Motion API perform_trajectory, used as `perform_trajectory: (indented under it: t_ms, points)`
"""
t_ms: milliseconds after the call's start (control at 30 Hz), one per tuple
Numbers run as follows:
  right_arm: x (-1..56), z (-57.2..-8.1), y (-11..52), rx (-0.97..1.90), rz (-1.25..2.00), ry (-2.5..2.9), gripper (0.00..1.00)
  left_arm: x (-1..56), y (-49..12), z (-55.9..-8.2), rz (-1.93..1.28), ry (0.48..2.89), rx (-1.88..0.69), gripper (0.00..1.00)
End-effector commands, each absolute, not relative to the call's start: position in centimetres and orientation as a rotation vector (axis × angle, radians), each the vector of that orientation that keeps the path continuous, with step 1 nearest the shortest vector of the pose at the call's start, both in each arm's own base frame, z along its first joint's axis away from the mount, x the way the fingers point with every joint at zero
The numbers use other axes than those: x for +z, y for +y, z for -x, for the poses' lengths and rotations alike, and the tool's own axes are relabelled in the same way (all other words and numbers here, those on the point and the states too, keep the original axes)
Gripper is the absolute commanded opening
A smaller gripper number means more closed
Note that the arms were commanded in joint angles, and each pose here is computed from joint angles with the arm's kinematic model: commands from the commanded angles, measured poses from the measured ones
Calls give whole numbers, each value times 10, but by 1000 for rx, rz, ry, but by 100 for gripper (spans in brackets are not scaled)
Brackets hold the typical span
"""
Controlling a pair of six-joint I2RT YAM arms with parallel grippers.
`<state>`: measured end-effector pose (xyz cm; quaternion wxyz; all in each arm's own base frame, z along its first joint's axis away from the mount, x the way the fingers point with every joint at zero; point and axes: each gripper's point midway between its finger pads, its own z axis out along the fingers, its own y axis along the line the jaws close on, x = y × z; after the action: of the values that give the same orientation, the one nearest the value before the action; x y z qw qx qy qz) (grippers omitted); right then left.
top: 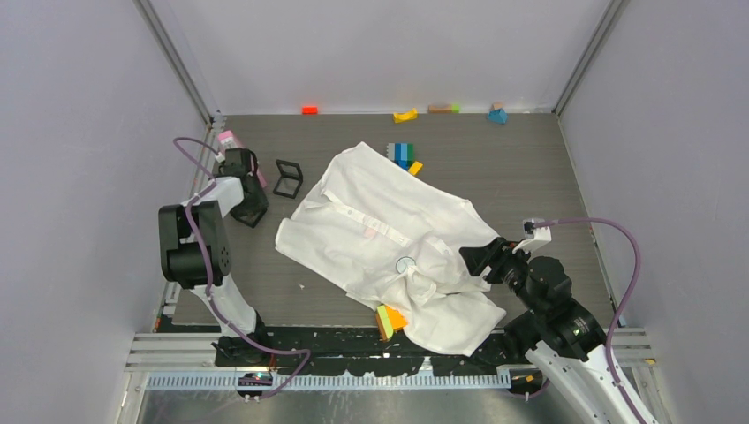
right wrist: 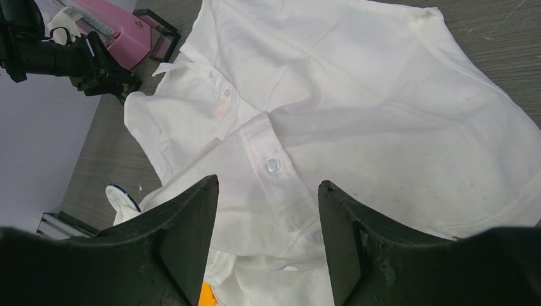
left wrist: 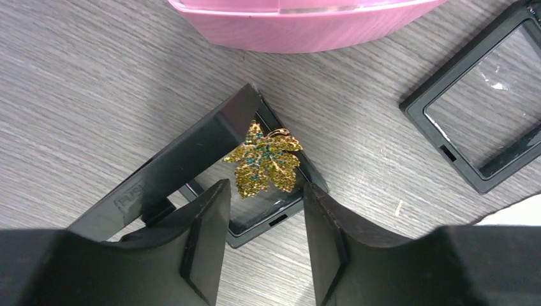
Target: Pin the brooch onto the clothing
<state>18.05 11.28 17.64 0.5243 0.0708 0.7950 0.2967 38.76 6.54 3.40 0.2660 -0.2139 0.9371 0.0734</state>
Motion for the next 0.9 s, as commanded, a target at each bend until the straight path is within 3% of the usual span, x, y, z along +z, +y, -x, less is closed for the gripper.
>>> perform_trajectory:
  t_ms: [0, 167, 400, 867]
  points:
    - [189, -184, 112, 715, -177, 1858, 64, 37, 72, -402, 570, 2500, 187, 43]
    - [189, -184, 112, 716, -177, 1858, 64, 41, 70, -402, 557, 2491, 177, 32]
    - [196, -183, 111, 718, -173, 1847, 64, 57, 61, -391, 561, 2480, 139, 26]
    - [204, -178, 112, 745, -168, 1831, 64, 59, 67, -398, 538, 2493, 208, 33]
